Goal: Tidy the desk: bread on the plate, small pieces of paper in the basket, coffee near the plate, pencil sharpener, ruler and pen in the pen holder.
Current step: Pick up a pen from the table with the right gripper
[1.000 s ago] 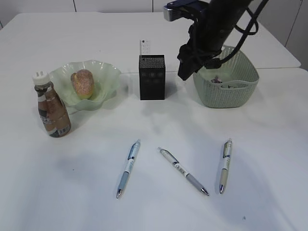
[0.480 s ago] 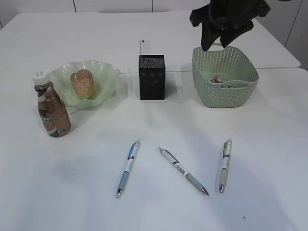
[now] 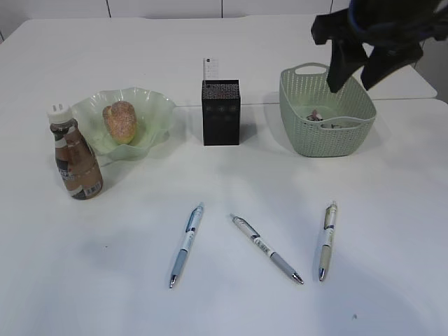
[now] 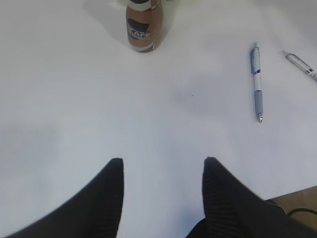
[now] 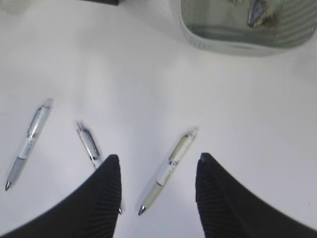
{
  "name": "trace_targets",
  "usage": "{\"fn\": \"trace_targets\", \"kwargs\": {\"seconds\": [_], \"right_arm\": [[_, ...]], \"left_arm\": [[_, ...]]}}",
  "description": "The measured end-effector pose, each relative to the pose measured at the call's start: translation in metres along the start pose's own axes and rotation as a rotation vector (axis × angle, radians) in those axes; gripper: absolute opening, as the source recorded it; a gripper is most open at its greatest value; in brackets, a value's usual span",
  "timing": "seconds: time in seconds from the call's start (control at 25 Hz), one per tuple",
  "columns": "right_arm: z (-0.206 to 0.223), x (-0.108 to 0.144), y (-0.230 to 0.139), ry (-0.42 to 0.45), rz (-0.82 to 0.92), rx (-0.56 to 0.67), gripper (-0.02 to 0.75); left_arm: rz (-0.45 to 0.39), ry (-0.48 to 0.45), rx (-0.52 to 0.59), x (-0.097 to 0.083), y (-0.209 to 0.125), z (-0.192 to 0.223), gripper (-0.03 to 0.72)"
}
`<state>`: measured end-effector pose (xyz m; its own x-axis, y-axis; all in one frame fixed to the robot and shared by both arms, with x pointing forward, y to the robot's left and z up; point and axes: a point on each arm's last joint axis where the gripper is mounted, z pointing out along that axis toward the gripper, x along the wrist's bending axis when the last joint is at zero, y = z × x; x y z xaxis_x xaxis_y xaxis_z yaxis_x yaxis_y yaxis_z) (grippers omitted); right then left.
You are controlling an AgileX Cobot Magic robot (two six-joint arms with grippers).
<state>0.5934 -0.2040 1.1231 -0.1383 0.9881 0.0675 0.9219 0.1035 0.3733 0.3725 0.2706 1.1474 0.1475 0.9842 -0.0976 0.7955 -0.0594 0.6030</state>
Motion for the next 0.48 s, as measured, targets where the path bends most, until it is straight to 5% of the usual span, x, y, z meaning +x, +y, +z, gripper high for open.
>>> {"fn": "trace_targets", "kwargs": {"seconds": [0.48], "right_arm": [[0.011,-0.012,-0.093,-0.038,0.157,0.206,0.388]], "left_arm": [[-0.002,0.003,0.053,0.0,-0.005,0.0,0.34]]}}
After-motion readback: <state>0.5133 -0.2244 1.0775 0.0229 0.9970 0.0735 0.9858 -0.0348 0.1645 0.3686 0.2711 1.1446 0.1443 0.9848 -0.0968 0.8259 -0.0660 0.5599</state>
